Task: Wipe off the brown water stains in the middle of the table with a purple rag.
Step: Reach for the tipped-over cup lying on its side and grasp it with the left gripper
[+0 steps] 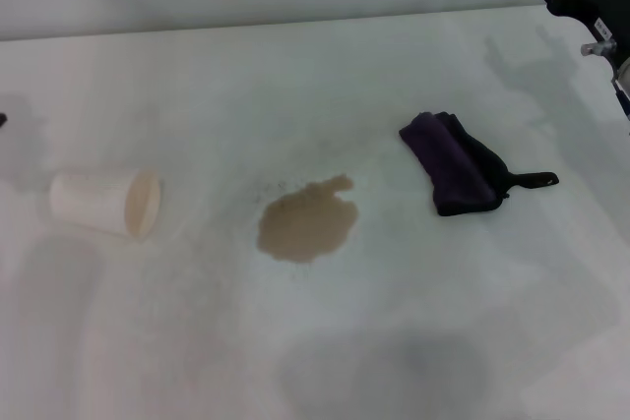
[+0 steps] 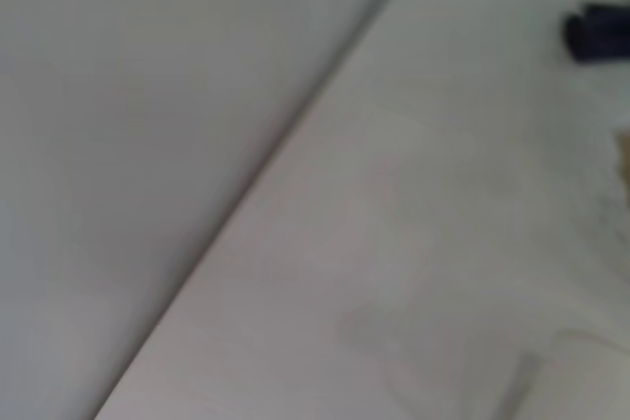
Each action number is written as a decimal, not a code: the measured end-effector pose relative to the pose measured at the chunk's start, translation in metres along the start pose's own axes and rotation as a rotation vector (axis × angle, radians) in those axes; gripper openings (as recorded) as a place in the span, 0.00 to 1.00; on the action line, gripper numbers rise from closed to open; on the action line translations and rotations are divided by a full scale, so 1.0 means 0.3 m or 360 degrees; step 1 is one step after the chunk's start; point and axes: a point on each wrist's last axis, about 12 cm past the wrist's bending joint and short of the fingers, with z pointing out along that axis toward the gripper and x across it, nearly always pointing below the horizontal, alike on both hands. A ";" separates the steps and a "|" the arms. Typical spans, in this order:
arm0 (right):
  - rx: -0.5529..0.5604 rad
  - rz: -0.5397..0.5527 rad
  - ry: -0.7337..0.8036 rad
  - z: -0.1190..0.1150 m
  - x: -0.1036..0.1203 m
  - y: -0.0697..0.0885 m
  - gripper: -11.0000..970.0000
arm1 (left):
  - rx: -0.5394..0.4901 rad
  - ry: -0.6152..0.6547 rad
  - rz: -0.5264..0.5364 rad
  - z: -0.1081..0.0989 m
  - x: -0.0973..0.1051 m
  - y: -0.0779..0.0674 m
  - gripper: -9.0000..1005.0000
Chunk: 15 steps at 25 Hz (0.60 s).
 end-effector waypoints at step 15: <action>0.0049 0.0032 0.0015 -0.017 0.013 -0.011 0.90 | 0.0310 0.0311 0.0622 0.127 -0.182 -0.083 0.88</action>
